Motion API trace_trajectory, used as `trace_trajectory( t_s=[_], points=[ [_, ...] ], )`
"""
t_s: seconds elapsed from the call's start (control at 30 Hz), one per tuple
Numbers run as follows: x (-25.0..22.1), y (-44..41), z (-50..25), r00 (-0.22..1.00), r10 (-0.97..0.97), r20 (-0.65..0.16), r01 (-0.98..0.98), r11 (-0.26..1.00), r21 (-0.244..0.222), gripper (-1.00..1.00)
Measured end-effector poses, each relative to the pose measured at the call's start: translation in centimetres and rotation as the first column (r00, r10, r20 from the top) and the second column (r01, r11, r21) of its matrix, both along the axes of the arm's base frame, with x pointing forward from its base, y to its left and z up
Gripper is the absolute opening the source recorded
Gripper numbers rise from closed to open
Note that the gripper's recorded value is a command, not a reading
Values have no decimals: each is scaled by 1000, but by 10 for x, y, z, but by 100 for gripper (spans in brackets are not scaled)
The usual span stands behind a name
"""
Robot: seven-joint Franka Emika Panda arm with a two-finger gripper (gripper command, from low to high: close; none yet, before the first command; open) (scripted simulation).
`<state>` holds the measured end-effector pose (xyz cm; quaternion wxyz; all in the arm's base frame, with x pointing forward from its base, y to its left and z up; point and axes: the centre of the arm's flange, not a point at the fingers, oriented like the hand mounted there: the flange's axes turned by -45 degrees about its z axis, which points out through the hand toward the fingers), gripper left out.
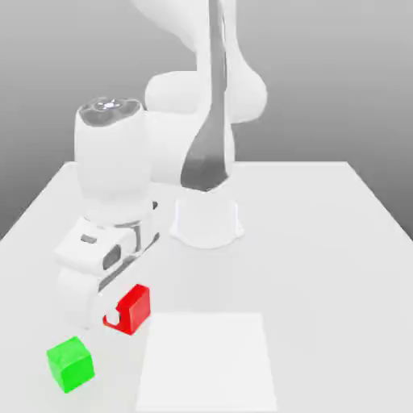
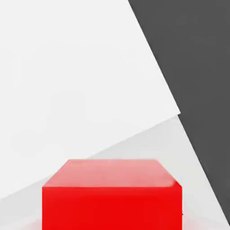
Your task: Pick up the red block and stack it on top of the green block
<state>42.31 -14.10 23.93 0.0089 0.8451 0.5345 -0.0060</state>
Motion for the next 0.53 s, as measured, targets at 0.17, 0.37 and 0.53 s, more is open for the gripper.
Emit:
trace_trajectory(
  t_s=[0.17,0.37,0.53],
  points=[
    [3,-45,5,1000,9,-2,-9,1000,12,-100],
    [5,-69,-32,1000,20,1,-20,1000,22,-100],
    [4,-69,-53,1000,19,0,-19,1000,23,100]
  ],
)
